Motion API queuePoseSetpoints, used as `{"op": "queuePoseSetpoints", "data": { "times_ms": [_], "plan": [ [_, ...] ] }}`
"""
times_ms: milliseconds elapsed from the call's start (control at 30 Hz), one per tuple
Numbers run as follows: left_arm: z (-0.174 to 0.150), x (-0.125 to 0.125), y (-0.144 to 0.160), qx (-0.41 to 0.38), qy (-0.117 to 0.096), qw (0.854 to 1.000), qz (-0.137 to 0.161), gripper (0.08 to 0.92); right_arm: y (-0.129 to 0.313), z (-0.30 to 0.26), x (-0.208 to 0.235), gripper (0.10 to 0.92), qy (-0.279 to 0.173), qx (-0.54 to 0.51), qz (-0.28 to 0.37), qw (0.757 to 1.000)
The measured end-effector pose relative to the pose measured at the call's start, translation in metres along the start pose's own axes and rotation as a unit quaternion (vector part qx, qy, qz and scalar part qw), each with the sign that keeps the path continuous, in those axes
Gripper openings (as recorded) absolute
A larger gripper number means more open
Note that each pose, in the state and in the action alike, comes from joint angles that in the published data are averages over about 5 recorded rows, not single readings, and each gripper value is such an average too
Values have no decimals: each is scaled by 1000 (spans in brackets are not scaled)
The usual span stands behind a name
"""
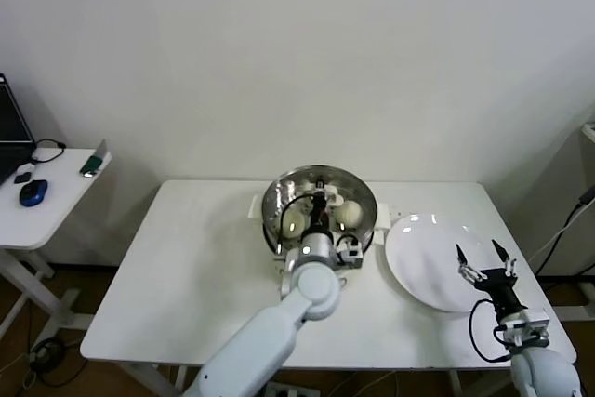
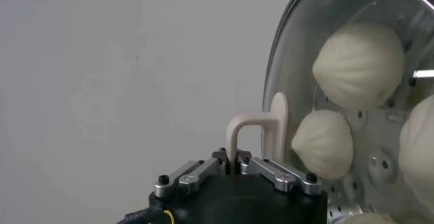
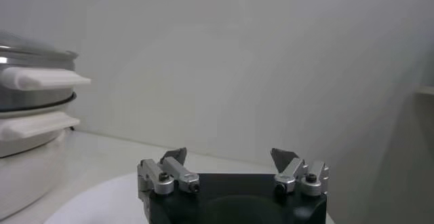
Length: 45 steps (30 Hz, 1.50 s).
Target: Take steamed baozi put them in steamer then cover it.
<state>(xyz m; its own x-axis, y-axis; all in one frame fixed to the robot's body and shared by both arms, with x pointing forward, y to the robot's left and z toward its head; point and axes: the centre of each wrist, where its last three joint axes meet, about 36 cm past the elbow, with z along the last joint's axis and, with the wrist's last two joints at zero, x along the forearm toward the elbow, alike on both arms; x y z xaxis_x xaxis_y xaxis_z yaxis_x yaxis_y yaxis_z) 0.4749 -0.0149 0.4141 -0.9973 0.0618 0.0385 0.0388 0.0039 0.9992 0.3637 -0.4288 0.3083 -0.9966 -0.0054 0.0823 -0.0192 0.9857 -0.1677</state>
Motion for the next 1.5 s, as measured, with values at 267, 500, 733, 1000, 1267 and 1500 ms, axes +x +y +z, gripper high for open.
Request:
{"op": "queuePoseSetpoints", "data": {
  "times_ms": [267, 500, 733, 1000, 1267, 1500],
  "plan": [
    [7, 9, 4, 9, -6, 1000, 3, 380, -2, -5, 0, 823, 13, 7, 6, 1000],
    [19, 24, 13, 23, -15, 1000, 4, 588, -3, -10, 0, 823, 28, 5, 7, 1000],
    [36, 47, 24, 44, -24, 999, 1, 779, 0, -14, -6, 823, 45, 4, 9, 999],
    [65, 78, 37, 80, -22, 996, -16, 822, 4, -17, -9, 823, 53, 5, 5, 999],
    [119, 103, 41, 172, 40, 984, -23, 823, 7, -19, -7, 823, 51, 10, -4, 999],
    [178, 124, 23, 290, 106, 951, 13, 823, 16, -17, -2, 823, 45, 7, -15, 999]
  ]
}}
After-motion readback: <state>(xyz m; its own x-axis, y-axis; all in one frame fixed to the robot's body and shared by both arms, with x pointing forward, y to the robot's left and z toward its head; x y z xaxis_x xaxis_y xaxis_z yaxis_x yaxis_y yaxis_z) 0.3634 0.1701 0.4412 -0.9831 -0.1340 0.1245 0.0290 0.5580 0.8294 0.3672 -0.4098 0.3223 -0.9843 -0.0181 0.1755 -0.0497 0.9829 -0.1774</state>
